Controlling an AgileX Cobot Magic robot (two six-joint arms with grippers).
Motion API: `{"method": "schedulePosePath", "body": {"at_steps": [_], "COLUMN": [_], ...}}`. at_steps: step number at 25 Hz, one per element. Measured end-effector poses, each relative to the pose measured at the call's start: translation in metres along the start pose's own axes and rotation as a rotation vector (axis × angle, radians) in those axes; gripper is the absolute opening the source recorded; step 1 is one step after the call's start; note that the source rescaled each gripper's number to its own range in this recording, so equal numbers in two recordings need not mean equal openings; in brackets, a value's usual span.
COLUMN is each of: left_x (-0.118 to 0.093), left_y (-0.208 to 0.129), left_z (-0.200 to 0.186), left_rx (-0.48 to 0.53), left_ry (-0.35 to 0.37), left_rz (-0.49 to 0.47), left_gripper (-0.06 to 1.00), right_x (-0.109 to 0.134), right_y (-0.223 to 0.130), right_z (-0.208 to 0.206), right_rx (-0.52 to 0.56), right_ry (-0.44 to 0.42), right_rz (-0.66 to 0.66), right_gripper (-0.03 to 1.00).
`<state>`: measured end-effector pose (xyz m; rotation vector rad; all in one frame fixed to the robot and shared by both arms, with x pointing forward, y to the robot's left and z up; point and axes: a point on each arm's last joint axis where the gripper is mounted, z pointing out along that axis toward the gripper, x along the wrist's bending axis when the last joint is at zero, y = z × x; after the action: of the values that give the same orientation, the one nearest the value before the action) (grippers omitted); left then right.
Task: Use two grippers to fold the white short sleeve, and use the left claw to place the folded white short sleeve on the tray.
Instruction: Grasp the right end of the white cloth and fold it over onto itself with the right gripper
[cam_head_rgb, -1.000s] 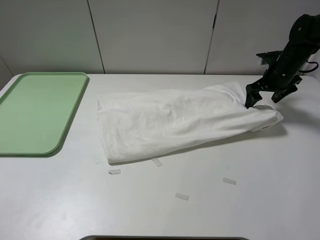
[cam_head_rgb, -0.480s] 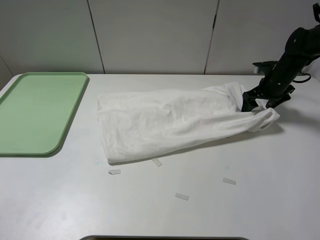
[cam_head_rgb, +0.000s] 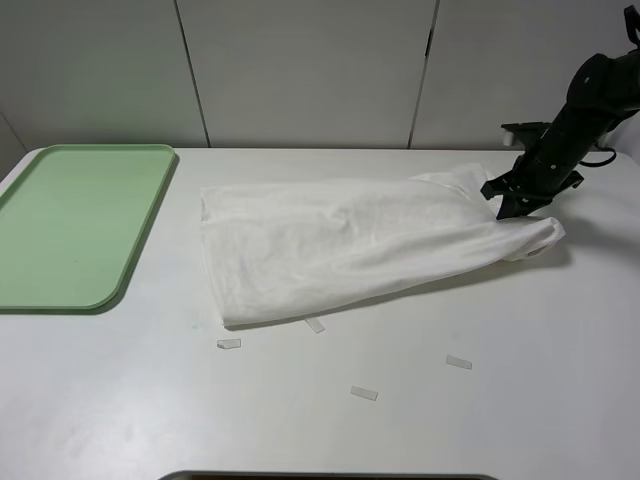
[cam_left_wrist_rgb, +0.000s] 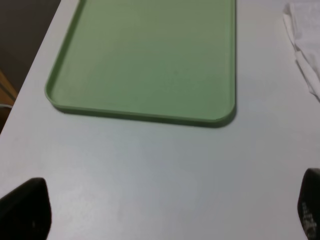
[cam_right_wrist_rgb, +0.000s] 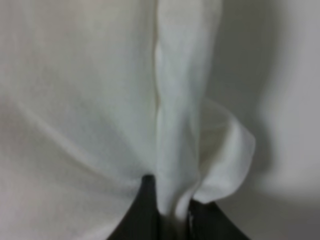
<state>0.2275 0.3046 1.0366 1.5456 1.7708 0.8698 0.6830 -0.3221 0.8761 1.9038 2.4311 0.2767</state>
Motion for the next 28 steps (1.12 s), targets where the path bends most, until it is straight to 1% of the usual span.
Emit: {"method": "schedulePosePath", "body": {"at_steps": [4, 10, 11, 13, 17, 18, 19, 23, 28], "left_x": [0.0, 0.0, 0.0, 0.0, 0.0, 0.0, 0.0, 0.0, 0.0], "left_y": [0.0, 0.0, 0.0, 0.0, 0.0, 0.0, 0.0, 0.0, 0.0], "left_z": [0.0, 0.0, 0.0, 0.0, 0.0, 0.0, 0.0, 0.0, 0.0], "left_rx": [0.0, 0.0, 0.0, 0.0, 0.0, 0.0, 0.0, 0.0, 0.0], "left_ry": [0.0, 0.0, 0.0, 0.0, 0.0, 0.0, 0.0, 0.0, 0.0], "left_rz": [0.0, 0.0, 0.0, 0.0, 0.0, 0.0, 0.0, 0.0, 0.0], "left_gripper": [0.98, 0.98, 0.98, 0.98, 0.98, 0.98, 0.98, 0.98, 0.98], "right_x": [-0.002, -0.004, -0.004, -0.004, -0.003, -0.003, 0.0, 0.018, 0.067], "right_y": [0.0, 0.01, 0.01, 0.013, 0.016, 0.016, 0.016, 0.019, 0.027], "right_z": [-0.007, -0.043, -0.043, -0.059, -0.081, -0.094, -0.097, -0.108, -0.106], "right_rx": [-0.001, -0.02, -0.02, -0.026, -0.032, -0.025, -0.022, -0.016, 0.004], "right_ry": [-0.027, -0.065, -0.065, -0.078, -0.099, -0.131, -0.145, -0.185, -0.223], "right_rz": [-0.024, -0.061, -0.061, -0.072, -0.069, -0.066, -0.068, -0.095, -0.162], "right_gripper": [0.07, 0.07, 0.07, 0.07, 0.07, 0.07, 0.07, 0.07, 0.07]}}
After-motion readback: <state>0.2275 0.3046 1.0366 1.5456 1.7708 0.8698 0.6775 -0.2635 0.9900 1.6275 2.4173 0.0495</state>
